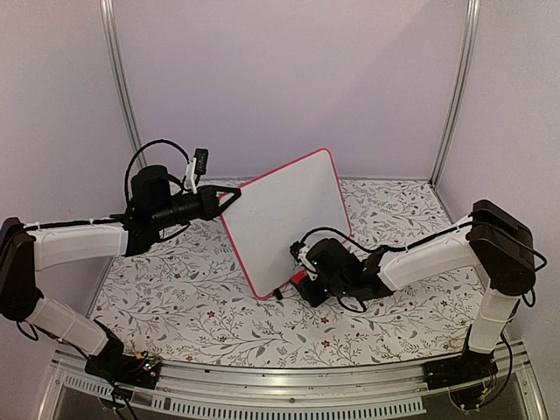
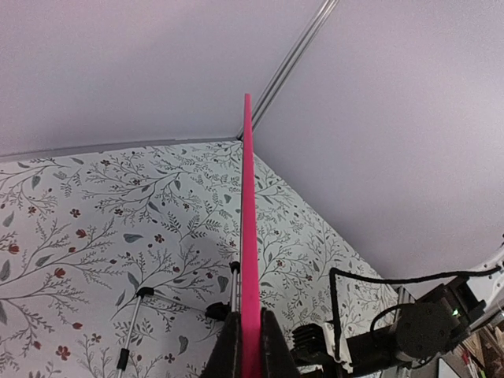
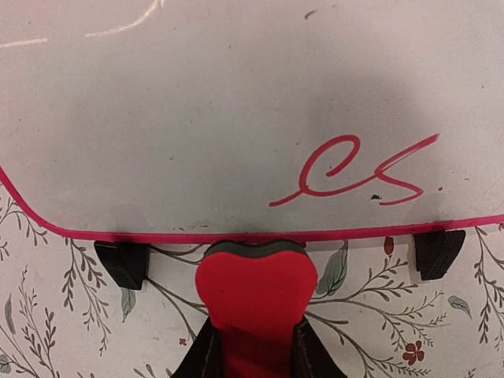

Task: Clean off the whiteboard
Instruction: Erase the whiteboard at the center of the board.

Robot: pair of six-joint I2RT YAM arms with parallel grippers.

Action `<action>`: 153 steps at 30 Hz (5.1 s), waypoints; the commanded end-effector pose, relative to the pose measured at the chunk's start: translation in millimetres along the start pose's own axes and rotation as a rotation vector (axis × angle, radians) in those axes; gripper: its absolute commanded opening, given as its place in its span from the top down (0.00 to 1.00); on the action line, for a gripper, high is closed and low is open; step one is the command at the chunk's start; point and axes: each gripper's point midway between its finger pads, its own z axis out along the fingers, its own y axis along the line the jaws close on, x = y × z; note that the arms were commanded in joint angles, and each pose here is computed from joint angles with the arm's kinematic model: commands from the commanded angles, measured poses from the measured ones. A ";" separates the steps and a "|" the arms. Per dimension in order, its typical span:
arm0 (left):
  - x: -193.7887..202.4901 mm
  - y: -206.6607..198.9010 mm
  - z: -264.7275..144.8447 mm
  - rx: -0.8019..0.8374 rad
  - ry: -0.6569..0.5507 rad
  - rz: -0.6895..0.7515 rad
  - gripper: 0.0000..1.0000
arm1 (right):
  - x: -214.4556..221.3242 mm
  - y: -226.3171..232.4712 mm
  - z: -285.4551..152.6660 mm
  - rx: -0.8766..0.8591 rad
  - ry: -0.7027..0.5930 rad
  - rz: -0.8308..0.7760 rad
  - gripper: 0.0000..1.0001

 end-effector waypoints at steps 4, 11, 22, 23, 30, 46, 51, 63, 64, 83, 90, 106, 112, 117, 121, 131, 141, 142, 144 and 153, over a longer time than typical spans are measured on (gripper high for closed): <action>-22.6 -27.5 -2.7 0.074 -0.055 0.032 1.00 | -58.7 -20.0 -32.9 0.066 -0.094 -0.010 0.76; -21.7 -27.9 -1.9 0.077 -0.051 0.030 1.00 | -78.8 -24.4 -37.6 0.094 -0.108 -0.043 0.76; -20.7 -27.1 -1.4 0.078 -0.048 0.029 1.00 | -52.9 -30.6 -12.0 0.100 -0.017 -0.045 0.76; -20.7 -27.4 -1.1 0.080 -0.048 0.030 1.00 | -50.7 -29.7 -10.4 0.092 -0.013 -0.045 0.76; -20.0 -27.5 -1.1 0.080 -0.046 0.028 1.00 | -31.2 -19.0 -0.1 0.025 0.032 -0.050 0.77; -20.6 -27.7 -1.5 0.082 -0.047 0.026 1.00 | 10.5 -22.4 10.0 0.021 0.125 -0.038 0.77; -19.9 -27.2 -1.2 0.081 -0.047 0.024 1.00 | -9.9 -21.6 5.3 0.028 0.080 -0.035 0.77; -21.1 -28.1 -1.5 0.083 -0.049 0.027 1.00 | -72.8 -26.4 -18.8 0.071 -0.048 -0.049 0.77; -20.8 -28.3 -1.4 0.084 -0.048 0.025 1.00 | -74.8 -28.2 -17.8 0.077 -0.053 -0.047 0.77; -21.2 -28.5 -1.7 0.085 -0.049 0.028 1.00 | -23.8 -22.0 19.9 -0.018 0.051 -0.039 0.77; -21.1 -29.0 -1.6 0.088 -0.049 0.026 1.00 | 5.9 -25.0 27.3 -0.017 0.109 -0.030 0.77; -21.0 -29.0 -1.6 0.087 -0.049 0.027 1.00 | -47.1 -37.3 -8.6 0.054 -0.015 -0.030 0.77; -20.9 -28.9 -1.5 0.087 -0.048 0.025 1.00 | -89.9 -58.7 -34.8 0.091 -0.110 -0.005 0.77; -21.2 -28.8 -1.8 0.087 -0.049 0.025 1.00 | -91.7 -71.2 -26.8 0.111 -0.103 0.008 0.77; -21.3 -29.2 -1.8 0.088 -0.049 0.026 1.00 | -78.4 -64.5 -7.7 0.076 -0.058 0.006 0.77; -20.0 -28.5 -1.1 0.088 -0.045 0.025 1.00 | -39.3 -48.9 9.1 -0.025 0.033 0.035 0.78; -19.2 -28.0 -0.3 0.087 -0.044 0.024 1.00 | -22.1 -38.3 11.3 -0.075 0.063 0.042 0.78; -19.5 -27.7 -0.4 0.087 -0.045 0.024 1.00 | -20.3 -36.4 12.4 -0.077 0.067 0.038 0.78; -20.2 -27.8 -0.7 0.086 -0.046 0.024 1.00 | -17.4 -32.9 14.1 -0.081 0.076 0.030 0.78; -20.4 -28.6 -1.0 0.089 -0.047 0.024 1.00 | 2.8 -32.5 23.3 -0.073 0.133 0.035 0.78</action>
